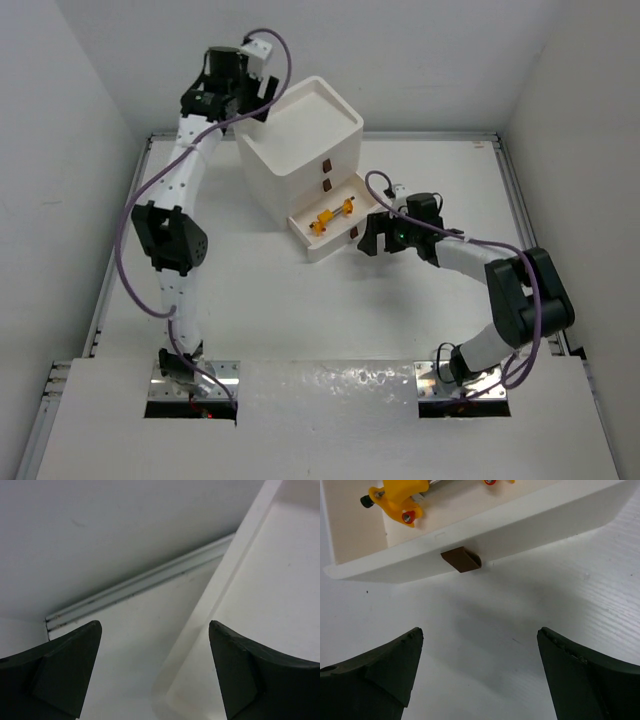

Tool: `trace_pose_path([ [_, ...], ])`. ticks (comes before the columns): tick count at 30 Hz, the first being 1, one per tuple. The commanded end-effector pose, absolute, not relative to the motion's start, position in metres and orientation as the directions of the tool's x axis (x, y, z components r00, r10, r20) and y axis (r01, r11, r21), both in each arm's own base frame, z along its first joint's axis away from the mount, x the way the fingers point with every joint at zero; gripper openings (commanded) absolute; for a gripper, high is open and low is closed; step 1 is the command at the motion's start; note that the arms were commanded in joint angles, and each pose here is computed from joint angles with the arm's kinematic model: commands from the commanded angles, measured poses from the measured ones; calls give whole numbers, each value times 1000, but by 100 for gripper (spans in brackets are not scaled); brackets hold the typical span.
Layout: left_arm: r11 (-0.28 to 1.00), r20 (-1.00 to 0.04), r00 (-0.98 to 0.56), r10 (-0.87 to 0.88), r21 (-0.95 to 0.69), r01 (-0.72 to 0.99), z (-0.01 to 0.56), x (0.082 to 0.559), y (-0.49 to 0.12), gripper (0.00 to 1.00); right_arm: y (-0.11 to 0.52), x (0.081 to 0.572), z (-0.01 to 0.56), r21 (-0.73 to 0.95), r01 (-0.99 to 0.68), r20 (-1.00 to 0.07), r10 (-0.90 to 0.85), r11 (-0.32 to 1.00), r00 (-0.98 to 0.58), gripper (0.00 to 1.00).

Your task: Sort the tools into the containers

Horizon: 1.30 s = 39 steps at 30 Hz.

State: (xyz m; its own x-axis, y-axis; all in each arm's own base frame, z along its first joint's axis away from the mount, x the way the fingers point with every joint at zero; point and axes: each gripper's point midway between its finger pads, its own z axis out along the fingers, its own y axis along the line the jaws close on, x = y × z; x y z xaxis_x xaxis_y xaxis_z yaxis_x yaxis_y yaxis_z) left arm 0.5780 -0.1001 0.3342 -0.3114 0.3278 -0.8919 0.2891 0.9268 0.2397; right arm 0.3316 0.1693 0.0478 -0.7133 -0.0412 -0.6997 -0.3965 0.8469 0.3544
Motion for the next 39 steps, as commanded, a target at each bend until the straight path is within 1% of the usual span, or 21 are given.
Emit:
trace_pose_path([
  [1,903,-777,-462,426,340,261,279,581,-84,85,181,361,64,335,-453,-761,-47,826,-648,94],
  [4,895,-771,-461,439,332,297,268,581,-85,82,186,371,59,340,-462,-762,-47,819,-645,92],
  [7,888,-751,-484,449,316,333,238,583,-90,73,188,380,51,338,-463,-764,-48,820,-643,89],
  [8,885,-742,-495,453,311,346,231,583,-91,64,190,382,50,337,-467,-769,-48,817,-638,85],
  [9,873,-728,-497,472,311,375,224,583,-92,59,192,387,53,336,-477,-781,-42,812,-623,81],
  [10,851,-707,-506,494,272,450,207,577,-103,53,194,391,51,338,-483,-783,-43,808,-621,71],
  [12,794,-677,-481,557,263,548,192,571,-112,42,203,397,59,339,-518,-808,-38,786,-588,60],
  [13,766,-667,-473,576,239,597,182,565,-118,28,206,400,53,342,-521,-805,-43,782,-592,55],
  [14,748,-656,-465,595,239,619,176,562,-119,21,209,403,54,343,-533,-812,-40,774,-582,47],
  [15,710,-650,-426,629,259,654,178,560,-121,14,215,403,54,349,-547,-814,-42,761,-579,43],
  [16,692,-635,-422,647,258,674,168,556,-120,4,218,407,53,357,-549,-814,-37,756,-580,42],
  [17,680,-632,-409,658,266,683,167,555,-121,0,222,411,56,356,-560,-824,-31,748,-566,42],
  [19,652,-633,-381,674,268,709,167,553,-122,0,233,419,65,360,-580,-837,-22,731,-547,36],
  [20,631,-632,-360,686,270,727,167,551,-124,0,238,421,62,365,-584,-835,-23,725,-550,31],
  [22,592,-649,-321,689,250,766,168,546,-134,0,247,431,73,373,-599,-846,-7,708,-534,27],
  [23,556,-658,-282,698,250,792,168,544,-139,0,252,437,75,385,-601,-847,9,700,-532,23],
  [27,480,-681,-205,703,242,843,167,537,-150,0,261,454,92,385,-616,-871,49,687,-489,16],
  [29,426,-702,-153,696,231,875,168,533,-157,0,264,463,94,383,-616,-874,54,688,-482,15],
  [31,406,-711,-134,690,226,886,167,531,-161,0,271,478,105,379,-628,-885,70,680,-459,15],
  [35,401,-728,-125,674,218,890,165,534,-165,0,284,502,86,464,-584,-845,136,666,-517,13],
  [39,402,-735,-118,667,222,889,167,536,-166,0,291,507,70,524,-543,-809,183,656,-559,10],
])
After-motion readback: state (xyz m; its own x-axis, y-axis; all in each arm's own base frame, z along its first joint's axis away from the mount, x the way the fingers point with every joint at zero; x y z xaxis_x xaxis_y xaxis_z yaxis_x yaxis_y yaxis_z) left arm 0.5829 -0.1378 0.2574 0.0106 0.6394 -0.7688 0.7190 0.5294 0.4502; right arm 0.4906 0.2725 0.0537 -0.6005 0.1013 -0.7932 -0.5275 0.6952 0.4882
